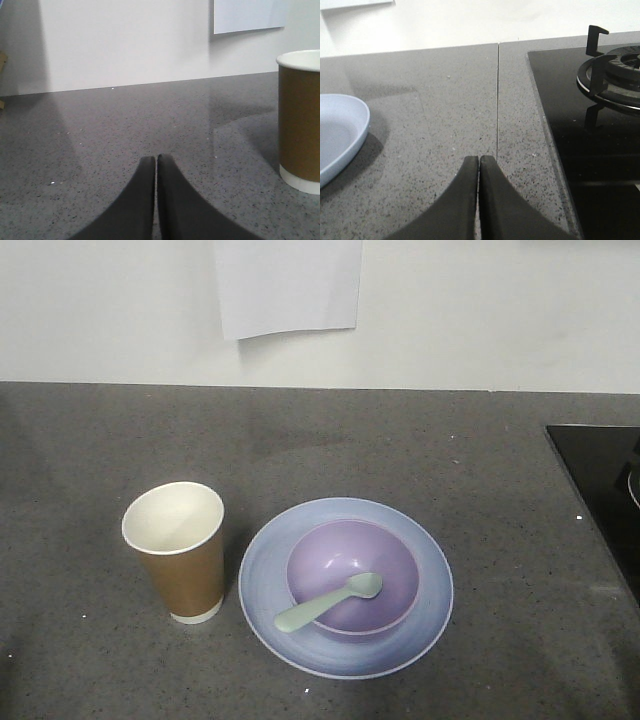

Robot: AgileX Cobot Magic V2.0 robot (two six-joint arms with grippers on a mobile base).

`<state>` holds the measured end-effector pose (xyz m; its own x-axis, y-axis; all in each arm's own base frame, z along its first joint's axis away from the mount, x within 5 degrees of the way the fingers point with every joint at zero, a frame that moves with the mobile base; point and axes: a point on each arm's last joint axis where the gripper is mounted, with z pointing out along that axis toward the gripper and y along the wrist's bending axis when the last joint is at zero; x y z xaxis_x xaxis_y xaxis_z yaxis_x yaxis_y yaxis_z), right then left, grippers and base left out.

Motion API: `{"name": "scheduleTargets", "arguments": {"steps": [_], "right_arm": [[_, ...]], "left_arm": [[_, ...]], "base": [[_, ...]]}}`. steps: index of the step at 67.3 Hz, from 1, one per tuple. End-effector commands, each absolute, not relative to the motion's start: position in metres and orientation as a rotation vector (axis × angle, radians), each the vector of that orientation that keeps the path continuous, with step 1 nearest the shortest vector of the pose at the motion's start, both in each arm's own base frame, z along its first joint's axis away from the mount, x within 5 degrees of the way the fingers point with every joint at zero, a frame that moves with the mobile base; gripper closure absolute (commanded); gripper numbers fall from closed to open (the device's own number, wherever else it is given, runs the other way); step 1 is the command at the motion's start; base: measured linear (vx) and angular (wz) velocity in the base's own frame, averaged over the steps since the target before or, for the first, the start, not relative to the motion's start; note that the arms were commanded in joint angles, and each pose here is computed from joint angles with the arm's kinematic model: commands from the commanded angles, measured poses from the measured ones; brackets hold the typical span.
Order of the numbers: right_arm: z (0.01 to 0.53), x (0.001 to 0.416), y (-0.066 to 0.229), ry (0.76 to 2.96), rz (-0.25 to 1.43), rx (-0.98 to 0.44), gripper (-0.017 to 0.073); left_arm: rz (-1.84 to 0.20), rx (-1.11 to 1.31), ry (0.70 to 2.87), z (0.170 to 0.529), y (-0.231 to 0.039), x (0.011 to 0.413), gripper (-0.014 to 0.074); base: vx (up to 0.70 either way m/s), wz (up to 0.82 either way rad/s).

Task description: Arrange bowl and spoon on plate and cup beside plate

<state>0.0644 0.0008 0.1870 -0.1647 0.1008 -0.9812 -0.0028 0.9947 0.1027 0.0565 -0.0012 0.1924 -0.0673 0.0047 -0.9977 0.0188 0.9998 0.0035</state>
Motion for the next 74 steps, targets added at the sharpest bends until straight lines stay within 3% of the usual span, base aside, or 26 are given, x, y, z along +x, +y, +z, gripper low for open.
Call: {"name": "scheduleTargets", "arguments": {"steps": [1,23,74], "right_arm": [[0.1943,0.0602,0.0011,1.612,0.099,0.066,0.0562],[0.1996,0.056,-0.0034,1.533,0.026,0.11,0.0562],[0.2005,0.0559,-0.0033,1.525,0.029,0.11,0.0562]], "left_arm": [[-0.023,0.005,1.568,0.2009,-0.0011,0.0568,0.0601],[-0.023,0.005,1.568,0.2009,-0.0011,0.0568,0.0601],[-0.023,0.005,1.568,0.2009,-0.0011,0.0568,0.0601]], "base": [[0.0,0.0],[0.0,0.0],[0.0,0.0]]}}
